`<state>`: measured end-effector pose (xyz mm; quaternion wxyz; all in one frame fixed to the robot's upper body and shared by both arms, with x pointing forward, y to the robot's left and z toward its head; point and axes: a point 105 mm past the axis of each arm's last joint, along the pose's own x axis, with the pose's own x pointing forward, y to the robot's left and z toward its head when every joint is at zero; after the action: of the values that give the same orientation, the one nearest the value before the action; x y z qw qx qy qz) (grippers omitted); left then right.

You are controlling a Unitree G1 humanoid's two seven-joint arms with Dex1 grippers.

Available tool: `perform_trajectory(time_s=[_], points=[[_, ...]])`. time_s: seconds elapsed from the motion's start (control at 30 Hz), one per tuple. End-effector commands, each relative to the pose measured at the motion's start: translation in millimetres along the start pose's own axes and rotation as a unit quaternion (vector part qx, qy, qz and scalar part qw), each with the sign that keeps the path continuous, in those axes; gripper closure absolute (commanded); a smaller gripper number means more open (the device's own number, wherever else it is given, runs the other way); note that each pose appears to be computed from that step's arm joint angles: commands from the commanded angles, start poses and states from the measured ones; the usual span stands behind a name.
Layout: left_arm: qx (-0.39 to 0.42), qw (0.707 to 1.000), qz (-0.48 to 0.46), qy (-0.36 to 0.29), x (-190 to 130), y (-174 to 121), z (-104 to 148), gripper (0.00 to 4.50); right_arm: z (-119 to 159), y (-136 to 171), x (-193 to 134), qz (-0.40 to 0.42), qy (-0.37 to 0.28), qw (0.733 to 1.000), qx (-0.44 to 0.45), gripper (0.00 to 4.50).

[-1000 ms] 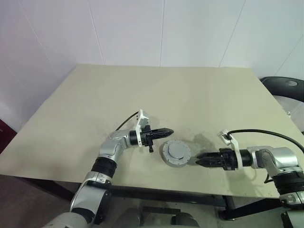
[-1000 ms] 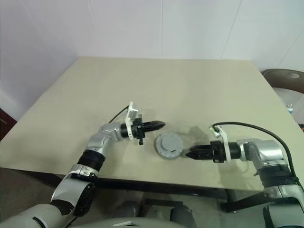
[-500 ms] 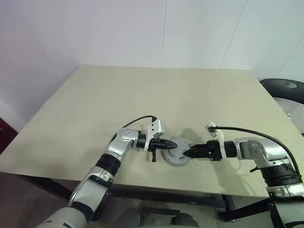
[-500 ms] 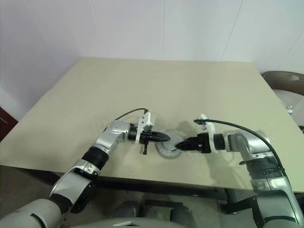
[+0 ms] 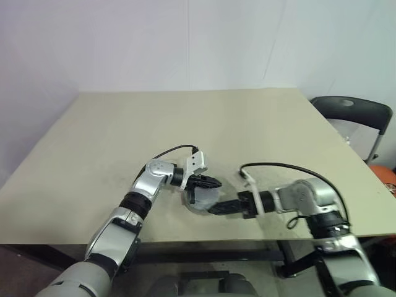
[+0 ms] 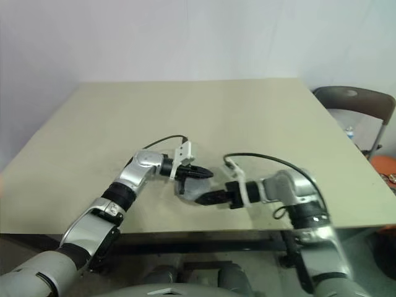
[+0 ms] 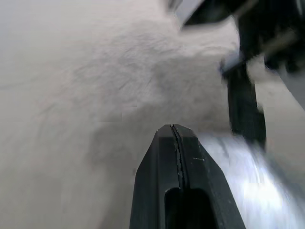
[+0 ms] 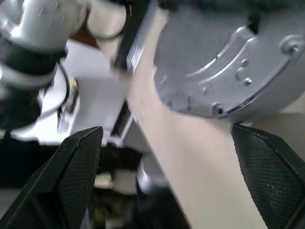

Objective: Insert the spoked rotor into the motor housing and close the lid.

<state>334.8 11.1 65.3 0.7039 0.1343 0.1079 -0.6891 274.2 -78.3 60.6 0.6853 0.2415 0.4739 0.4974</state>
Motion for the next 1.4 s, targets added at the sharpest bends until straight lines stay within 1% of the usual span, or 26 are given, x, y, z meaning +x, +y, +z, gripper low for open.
perform_trajectory(time_s=[0.03, 0.1, 0.23, 0.4, 0.43, 0.63, 0.7, 0.8, 0.87, 1.0, 1.13, 1.23, 1.33, 1.4], points=[[0.011, 1.0, -0.003, 0.023, -4.7, 3.7, -3.8, 4.5, 32.3, -4.0, -3.9, -0.062, -0.047, 0.994, -0.081, 0.04], [0.014, 1.0, -0.001, 0.023, -6.1, 5.4, -3.0, 4.5, 30.8, -6.1, -3.6, -0.063, -0.044, 0.994, -0.083, 0.04], [0.011, 1.0, 0.004, 0.023, -9.9, 6.3, -5.8, 4.5, 24.8, -17.3, -13.5, -0.084, -0.032, 0.991, -0.095, 0.04], [0.002, 1.0, -0.001, -0.002, -13.1, 2.5, -2.3, 4.5, 22.8, -22.6, -20.5, -0.086, -0.025, 0.991, -0.101, 0.04], [0.001, 1.0, 0.0, -0.012, -14.5, 3.0, 0.9, 4.5, 22.4, -23.8, -20.7, -0.087, -0.023, 0.991, -0.101, 0.04], [-0.019, 0.993, 0.02, -0.118, -30.9, 16.2, 46.1, 4.5, 18.6, -25.3, -17.3, -0.081, -0.012, 0.991, -0.106, 0.04], [-0.021, 0.99, 0.021, -0.136, -37.4, 17.8, 55.7, 4.5, 16.3, -25.0, -16.8, -0.077, -0.007, 0.991, -0.108, 0.04], [-0.013, 0.99, 0.03, -0.137, -48.0, 20.0, 60.7, 4.5, 14.4, -22.9, -17.6, -0.068, -0.001, 0.992, -0.109, 0.04], [-0.01, 0.991, 0.037, -0.125, -54.5, 21.1, 57.2, 4.5, 14.8, -23.3, -17.6, -0.068, 0.0, 0.992, -0.11, 0.04], [-0.013, 0.995, 0.043, -0.087, -66.6, 20.1, 40.6, 4.5, 15.5, -27.1, -18.2, -0.078, -0.002, 0.991, -0.111, 0.04], [-0.026, 0.999, 0.01, -0.045, -72.5, 8.4, 26.2, 4.5, 15.5, -27.9, -18.7, -0.079, 0.0, 0.991, -0.112, 0.04], [-0.033, 0.999, 0.0, -0.002, -71.0, 0.1, 5.5, 4.5, 16.4, -27.8, -18.7, -0.079, -0.002, 0.99, -0.114, 0.04], [-0.042, 0.999, 0.003, 0.005, -64.4, -5.9, -7.5, 4.5, 17.7, -26.4, -18.0, -0.077, -0.005, 0.99, -0.116, 0.04], [-0.041, 0.999, 0.008, 0.025, -60.6, -9.8, -20.4, 4.5, 17.2, -25.3, -17.4, -0.076, -0.005, 0.99, -0.117, 0.04]])
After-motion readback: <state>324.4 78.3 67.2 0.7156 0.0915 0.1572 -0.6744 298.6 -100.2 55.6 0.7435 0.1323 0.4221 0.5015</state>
